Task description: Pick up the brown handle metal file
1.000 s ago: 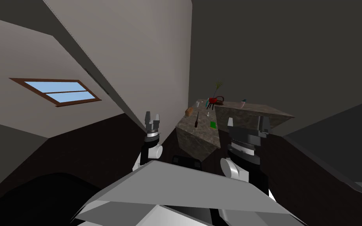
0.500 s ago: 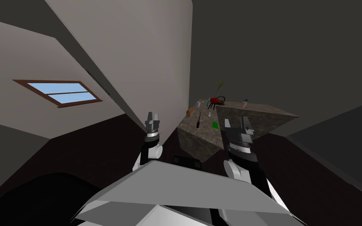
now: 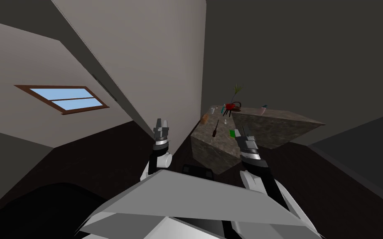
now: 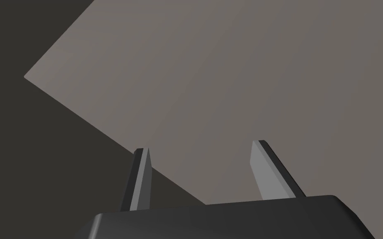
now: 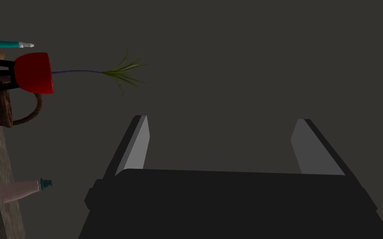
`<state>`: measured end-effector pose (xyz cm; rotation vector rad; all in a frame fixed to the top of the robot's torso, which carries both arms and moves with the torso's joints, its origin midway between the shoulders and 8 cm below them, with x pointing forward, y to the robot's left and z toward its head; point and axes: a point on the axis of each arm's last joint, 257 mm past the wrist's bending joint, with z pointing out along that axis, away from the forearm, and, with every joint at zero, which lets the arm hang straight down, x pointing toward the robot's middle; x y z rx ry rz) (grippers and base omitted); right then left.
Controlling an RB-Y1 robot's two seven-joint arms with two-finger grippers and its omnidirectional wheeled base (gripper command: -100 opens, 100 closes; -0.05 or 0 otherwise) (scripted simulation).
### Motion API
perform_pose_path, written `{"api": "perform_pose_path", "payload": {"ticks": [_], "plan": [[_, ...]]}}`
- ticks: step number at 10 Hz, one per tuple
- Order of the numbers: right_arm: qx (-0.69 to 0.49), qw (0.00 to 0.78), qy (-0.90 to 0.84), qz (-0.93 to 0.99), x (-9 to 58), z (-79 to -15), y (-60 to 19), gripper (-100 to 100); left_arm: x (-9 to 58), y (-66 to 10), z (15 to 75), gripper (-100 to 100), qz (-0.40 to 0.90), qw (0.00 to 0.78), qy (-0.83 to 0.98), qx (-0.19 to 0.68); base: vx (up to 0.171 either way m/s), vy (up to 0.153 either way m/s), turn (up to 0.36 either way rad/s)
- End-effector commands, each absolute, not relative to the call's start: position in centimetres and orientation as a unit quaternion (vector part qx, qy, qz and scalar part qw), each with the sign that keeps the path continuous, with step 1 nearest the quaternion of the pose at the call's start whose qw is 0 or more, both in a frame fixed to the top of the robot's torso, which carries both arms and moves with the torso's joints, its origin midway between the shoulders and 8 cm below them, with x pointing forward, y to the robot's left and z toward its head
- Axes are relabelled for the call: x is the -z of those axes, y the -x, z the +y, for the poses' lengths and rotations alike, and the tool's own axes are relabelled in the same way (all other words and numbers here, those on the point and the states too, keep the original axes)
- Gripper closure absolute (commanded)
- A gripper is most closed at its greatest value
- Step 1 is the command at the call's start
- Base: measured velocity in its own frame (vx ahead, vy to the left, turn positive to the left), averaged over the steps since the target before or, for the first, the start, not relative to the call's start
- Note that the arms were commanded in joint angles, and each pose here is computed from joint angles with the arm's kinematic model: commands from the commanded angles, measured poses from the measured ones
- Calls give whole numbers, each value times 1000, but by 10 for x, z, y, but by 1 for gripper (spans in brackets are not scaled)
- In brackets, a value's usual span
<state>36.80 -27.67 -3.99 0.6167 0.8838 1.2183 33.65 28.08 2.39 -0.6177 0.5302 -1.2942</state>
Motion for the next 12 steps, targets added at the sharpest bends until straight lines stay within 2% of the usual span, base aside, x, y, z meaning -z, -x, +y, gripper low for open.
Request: {"api": "perform_pose_path", "payload": {"ticks": [1, 12], "plan": [[-509, 694, -273, 431, 59, -286, -376, -100, -24, -337, 281, 0, 240, 722, 280, 586, 40, 150, 4], [-284, 705, -222, 611, 164, -359, -411, -100, -24, -337, 281, 0, 240, 722, 280, 586, 37, 125, 2]]}}
